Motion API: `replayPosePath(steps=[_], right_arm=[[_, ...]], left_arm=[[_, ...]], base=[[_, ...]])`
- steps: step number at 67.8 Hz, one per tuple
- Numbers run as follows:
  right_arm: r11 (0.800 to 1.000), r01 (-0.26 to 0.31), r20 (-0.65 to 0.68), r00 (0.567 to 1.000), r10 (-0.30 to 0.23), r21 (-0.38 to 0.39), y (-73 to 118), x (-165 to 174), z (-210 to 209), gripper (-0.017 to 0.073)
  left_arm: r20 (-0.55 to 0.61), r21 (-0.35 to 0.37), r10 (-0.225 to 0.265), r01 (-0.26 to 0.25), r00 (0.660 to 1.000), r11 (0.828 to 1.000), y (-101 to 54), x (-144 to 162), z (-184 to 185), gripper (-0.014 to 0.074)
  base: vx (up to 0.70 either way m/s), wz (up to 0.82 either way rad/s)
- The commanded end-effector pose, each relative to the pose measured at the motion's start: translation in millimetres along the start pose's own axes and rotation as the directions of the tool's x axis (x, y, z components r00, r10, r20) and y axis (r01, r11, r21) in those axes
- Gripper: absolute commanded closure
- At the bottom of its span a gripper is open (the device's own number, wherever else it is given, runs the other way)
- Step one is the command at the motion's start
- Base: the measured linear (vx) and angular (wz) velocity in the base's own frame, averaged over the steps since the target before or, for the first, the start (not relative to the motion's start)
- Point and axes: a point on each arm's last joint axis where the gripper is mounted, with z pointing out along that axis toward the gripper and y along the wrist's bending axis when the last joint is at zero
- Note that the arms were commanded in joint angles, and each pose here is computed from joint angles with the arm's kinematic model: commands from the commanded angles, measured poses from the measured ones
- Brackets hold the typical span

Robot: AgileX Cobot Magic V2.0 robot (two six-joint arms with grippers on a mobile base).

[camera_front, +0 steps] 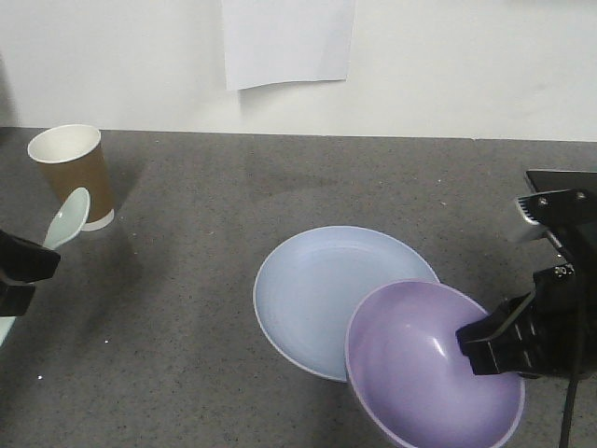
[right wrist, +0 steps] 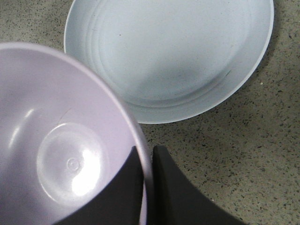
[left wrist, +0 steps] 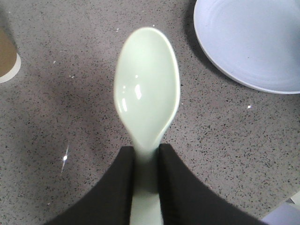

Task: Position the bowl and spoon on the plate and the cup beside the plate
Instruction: 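Drive the base forward until the blue plate is just ahead, then lift the lavender bowl with the right gripper over the blue plate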

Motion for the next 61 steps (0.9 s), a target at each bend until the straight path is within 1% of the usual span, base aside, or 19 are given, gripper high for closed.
replayPosePath(steps=[1,47,61], right_arm=[[1.0,0.001,0.076,0.997,0.0,-0.009,4.1,-7.9,-9.0,0.056],[1.0,0.0,0.093,0.996,0.001,-0.008,4.0,-9.4,-9.2,0.056],[1.0,0.0,0.125,0.992,-0.001,0.013,0.1,-18.0,-4.7,0.056]], left_arm=[[0.087,-0.006,-0.001,0.001,0.996,1.0,-3.3,-9.4,-10.1,0.0529],[0.087,-0.006,-0.001,0.001,0.996,1.0,-3.3,-9.4,-10.1,0.0529],[0.087,-0.006,-0.001,0.001,0.996,1.0,-3.3,-9.4,-10.1,0.0529]], base=[[0.0,0.0],[0.0,0.0],[0.0,0.0]])
